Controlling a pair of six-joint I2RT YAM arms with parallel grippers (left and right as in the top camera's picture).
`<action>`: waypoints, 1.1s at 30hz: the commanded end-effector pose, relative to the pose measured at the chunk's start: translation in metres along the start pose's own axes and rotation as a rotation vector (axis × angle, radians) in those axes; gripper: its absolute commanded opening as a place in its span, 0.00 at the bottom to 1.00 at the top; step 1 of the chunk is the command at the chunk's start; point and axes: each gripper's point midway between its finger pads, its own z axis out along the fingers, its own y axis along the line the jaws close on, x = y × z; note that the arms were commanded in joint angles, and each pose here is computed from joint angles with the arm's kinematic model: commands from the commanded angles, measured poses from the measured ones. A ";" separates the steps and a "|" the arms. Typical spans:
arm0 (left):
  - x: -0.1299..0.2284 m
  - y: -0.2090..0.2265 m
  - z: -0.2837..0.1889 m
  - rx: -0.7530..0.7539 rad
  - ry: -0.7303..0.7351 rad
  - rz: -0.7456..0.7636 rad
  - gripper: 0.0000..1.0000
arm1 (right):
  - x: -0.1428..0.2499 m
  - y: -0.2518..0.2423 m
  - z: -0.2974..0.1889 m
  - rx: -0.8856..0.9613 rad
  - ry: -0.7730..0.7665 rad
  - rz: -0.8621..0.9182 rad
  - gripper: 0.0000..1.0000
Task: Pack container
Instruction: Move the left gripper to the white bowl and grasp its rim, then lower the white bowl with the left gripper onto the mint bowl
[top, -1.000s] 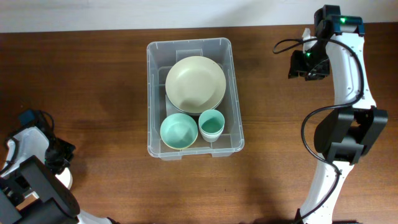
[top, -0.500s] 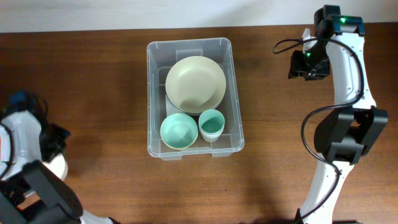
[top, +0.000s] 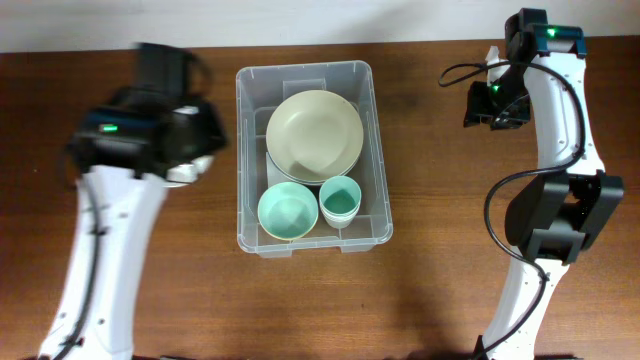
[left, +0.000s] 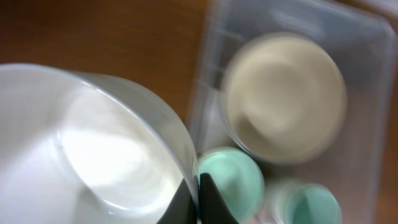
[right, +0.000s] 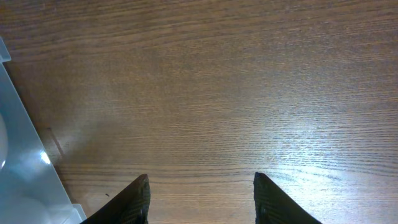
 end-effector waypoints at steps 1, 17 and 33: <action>0.022 -0.037 0.016 0.036 0.066 0.108 0.01 | -0.004 0.002 -0.024 0.008 -0.060 0.002 0.49; 0.136 -0.114 0.102 0.048 0.444 0.344 0.01 | -0.004 0.001 -0.024 0.008 -0.060 0.002 0.49; 0.100 -0.077 0.089 -0.025 0.384 0.261 0.53 | -0.003 0.001 -0.024 0.008 -0.057 0.002 0.49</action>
